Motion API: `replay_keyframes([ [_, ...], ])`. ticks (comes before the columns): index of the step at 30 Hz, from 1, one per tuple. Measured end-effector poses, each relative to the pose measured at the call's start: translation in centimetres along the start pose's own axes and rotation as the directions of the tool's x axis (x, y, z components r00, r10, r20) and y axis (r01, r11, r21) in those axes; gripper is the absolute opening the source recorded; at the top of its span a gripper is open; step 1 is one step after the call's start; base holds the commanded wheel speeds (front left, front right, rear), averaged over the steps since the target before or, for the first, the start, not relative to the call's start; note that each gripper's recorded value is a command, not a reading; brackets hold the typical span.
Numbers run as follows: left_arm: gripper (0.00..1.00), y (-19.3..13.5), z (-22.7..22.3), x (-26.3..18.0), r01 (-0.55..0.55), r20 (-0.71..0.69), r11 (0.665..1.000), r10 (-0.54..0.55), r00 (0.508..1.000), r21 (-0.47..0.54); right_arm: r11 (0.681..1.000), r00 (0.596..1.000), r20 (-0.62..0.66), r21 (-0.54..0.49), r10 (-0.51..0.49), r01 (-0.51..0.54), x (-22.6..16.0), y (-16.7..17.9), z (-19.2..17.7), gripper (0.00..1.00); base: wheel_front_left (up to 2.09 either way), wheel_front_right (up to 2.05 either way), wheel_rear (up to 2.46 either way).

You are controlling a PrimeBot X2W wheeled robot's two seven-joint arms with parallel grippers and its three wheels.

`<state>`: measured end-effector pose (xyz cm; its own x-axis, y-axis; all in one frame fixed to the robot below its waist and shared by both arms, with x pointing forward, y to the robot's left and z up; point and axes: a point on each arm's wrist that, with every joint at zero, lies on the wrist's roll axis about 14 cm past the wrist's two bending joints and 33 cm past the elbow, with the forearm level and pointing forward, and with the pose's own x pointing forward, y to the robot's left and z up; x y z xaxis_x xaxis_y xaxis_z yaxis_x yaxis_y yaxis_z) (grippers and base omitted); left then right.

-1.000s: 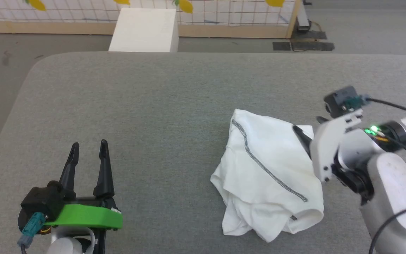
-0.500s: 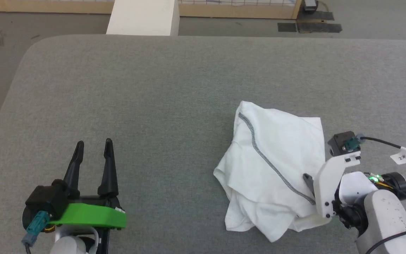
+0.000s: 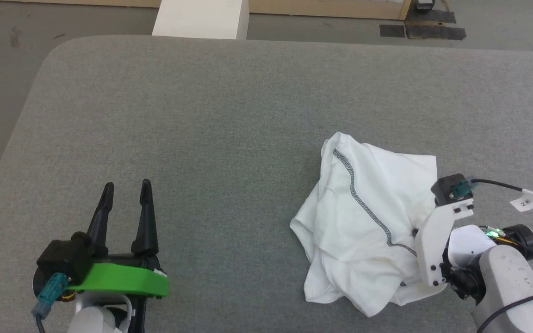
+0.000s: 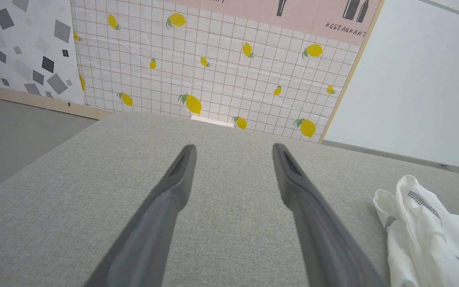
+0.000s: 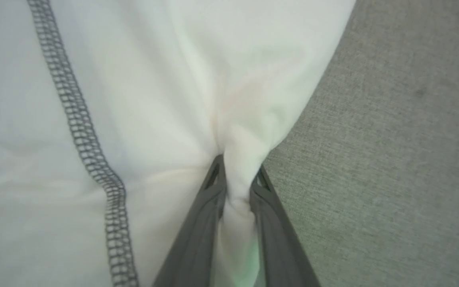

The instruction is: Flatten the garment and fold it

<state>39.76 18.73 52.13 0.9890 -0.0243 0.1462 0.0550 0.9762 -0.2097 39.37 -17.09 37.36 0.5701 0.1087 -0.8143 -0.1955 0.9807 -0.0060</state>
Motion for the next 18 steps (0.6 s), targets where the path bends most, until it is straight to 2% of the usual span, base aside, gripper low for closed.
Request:
replay_keyframes([
  [6, 1.00, -0.8, 0.2, 0.4, 0.022, 0.009, 1.000, -0.021, 1.000, -0.011, 0.987, 1.000, 0.005, -0.156, -0.030, 0.031, -1.0, -1.3, -0.1, 0.00, 0.00, 0.00, 0.00],
  [12, 1.00, -3.4, -0.3, 1.8, 0.101, 0.010, 0.994, -0.100, 0.995, -0.036, 0.953, 0.996, -0.010, -0.292, -0.089, 0.082, -3.0, -4.8, -0.6, 0.00, 0.00, 0.00, 0.00],
  [15, 1.00, -5.2, -1.1, 2.8, 0.155, -0.002, 0.987, -0.156, 0.988, -0.046, 0.934, 0.991, -0.016, -0.336, -0.136, 0.123, -4.2, -7.1, -0.7, 0.00, 0.00, 0.00, 0.00],
  [18, 1.00, -7.4, -1.6, 4.2, 0.225, 0.000, 0.973, -0.225, 0.974, -0.055, 0.926, 0.981, -0.008, -0.333, -0.192, 0.178, -5.5, -9.9, -0.5, 0.00, 0.00, 0.00, 0.00],
])
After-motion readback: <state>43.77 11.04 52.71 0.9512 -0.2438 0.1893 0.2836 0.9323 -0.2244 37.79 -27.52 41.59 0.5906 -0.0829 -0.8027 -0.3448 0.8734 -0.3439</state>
